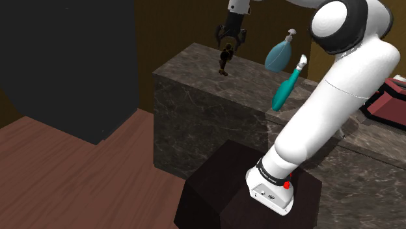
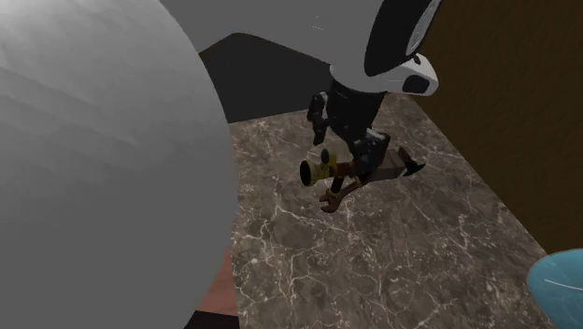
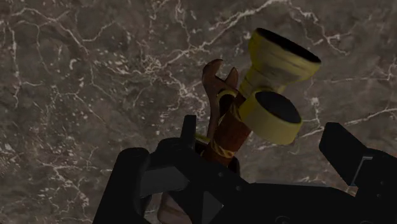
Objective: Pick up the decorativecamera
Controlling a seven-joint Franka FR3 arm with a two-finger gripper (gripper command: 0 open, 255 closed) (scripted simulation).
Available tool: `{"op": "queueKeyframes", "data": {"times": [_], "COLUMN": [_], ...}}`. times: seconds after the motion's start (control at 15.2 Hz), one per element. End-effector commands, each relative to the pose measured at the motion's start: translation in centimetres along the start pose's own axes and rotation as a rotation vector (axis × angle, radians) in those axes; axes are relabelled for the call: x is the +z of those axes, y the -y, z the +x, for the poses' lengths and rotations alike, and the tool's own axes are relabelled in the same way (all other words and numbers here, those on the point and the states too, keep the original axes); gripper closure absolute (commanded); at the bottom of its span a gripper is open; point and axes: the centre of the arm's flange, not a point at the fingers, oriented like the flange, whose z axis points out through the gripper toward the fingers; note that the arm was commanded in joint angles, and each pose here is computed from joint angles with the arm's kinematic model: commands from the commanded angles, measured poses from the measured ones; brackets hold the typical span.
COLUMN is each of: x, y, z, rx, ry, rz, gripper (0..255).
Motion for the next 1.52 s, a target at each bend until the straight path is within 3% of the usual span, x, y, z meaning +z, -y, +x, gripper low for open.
{"op": "queueKeyframes", "data": {"times": [0.0,0.33,0.99,1.06,1.45], "x": [0.0,-0.4,3.6,3.6,3.5], "y": [-0.9,-4.4,-4.4,-4.4,-4.4], "z": [2.6,8.7,9.3,9.3,9.3], "rx": [0.067,0.231,0.236,0.235,0.236], "ry": [0.008,0.028,0.029,0.029,0.029], "rz": [0.007,0.026,0.027,0.027,0.027], "gripper": [0,0,0,255,255]}}
